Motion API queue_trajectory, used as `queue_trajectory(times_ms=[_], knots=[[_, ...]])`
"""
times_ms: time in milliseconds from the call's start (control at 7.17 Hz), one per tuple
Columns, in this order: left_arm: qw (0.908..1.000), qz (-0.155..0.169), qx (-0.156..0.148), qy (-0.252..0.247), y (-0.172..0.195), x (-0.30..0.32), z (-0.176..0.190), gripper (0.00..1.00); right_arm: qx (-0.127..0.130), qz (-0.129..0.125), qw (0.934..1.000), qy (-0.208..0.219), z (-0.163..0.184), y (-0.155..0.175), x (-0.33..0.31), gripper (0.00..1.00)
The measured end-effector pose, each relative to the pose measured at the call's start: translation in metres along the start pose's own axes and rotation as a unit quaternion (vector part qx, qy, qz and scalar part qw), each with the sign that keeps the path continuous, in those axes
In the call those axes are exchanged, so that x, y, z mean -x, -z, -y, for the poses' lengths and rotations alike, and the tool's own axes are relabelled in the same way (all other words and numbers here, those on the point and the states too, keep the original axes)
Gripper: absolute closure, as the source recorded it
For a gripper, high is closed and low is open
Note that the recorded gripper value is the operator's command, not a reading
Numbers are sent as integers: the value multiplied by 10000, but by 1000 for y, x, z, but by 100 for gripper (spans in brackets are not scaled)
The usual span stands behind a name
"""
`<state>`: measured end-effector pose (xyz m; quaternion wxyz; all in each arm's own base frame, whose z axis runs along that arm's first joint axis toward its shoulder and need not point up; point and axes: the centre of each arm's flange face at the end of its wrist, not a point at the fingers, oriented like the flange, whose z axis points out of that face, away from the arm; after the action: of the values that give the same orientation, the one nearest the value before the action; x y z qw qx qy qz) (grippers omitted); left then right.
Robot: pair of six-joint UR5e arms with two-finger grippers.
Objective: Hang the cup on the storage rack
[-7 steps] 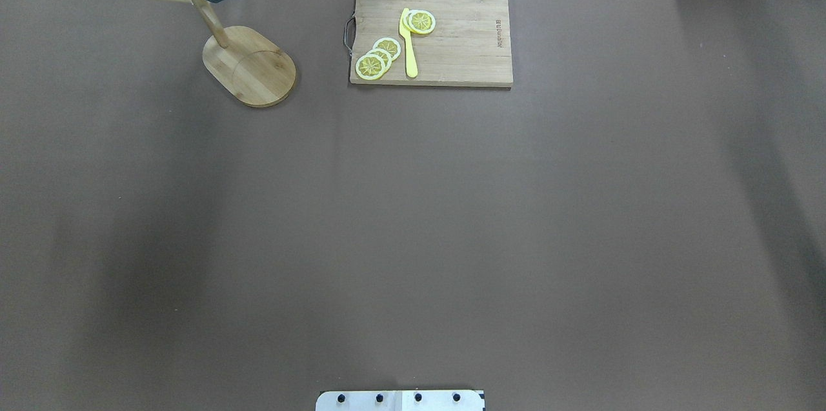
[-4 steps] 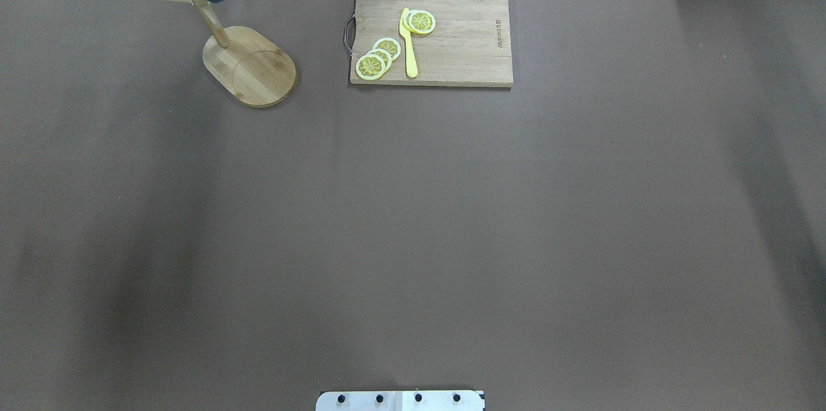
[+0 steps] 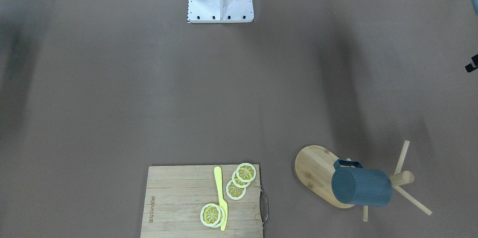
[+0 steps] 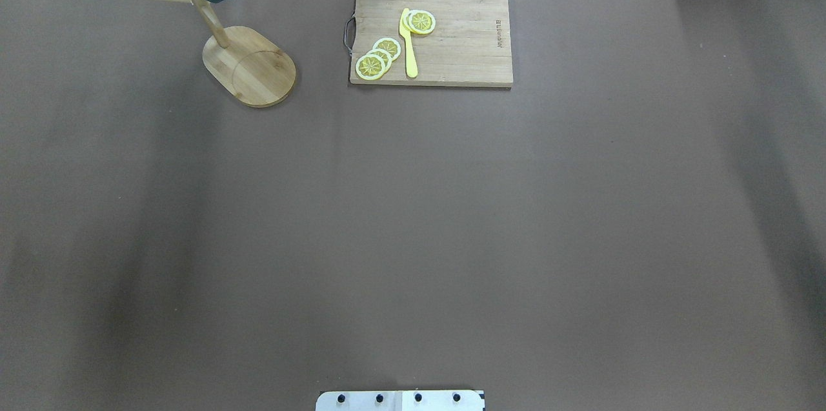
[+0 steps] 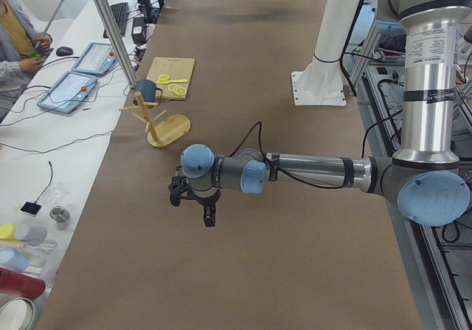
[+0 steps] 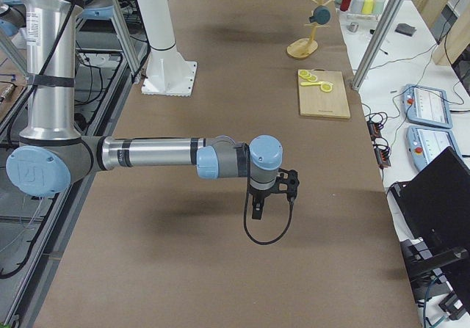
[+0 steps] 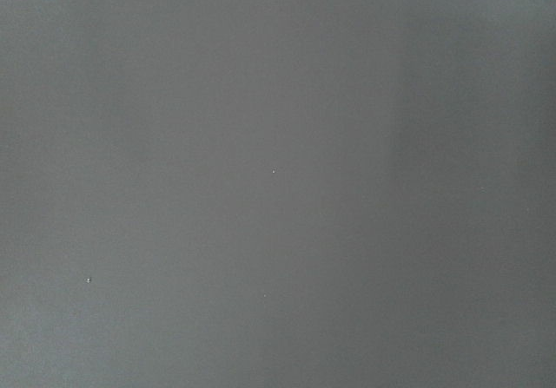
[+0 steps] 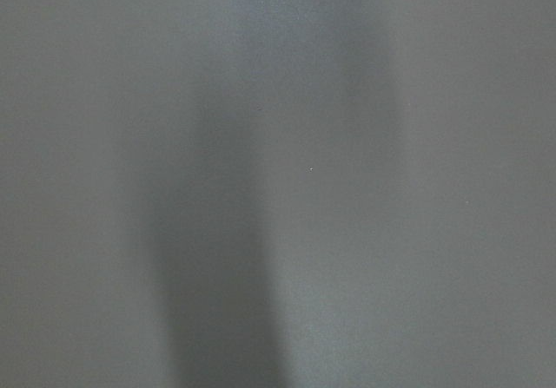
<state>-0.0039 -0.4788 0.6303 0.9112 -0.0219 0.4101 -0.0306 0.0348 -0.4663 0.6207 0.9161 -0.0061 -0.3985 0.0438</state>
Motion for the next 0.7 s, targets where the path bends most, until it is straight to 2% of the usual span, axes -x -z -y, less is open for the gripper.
queue_trajectory(times_ms=[698], knots=[[10000,-2,-2,-1,0,0,0,2,-27,14,10000,28,3,2,3,0]])
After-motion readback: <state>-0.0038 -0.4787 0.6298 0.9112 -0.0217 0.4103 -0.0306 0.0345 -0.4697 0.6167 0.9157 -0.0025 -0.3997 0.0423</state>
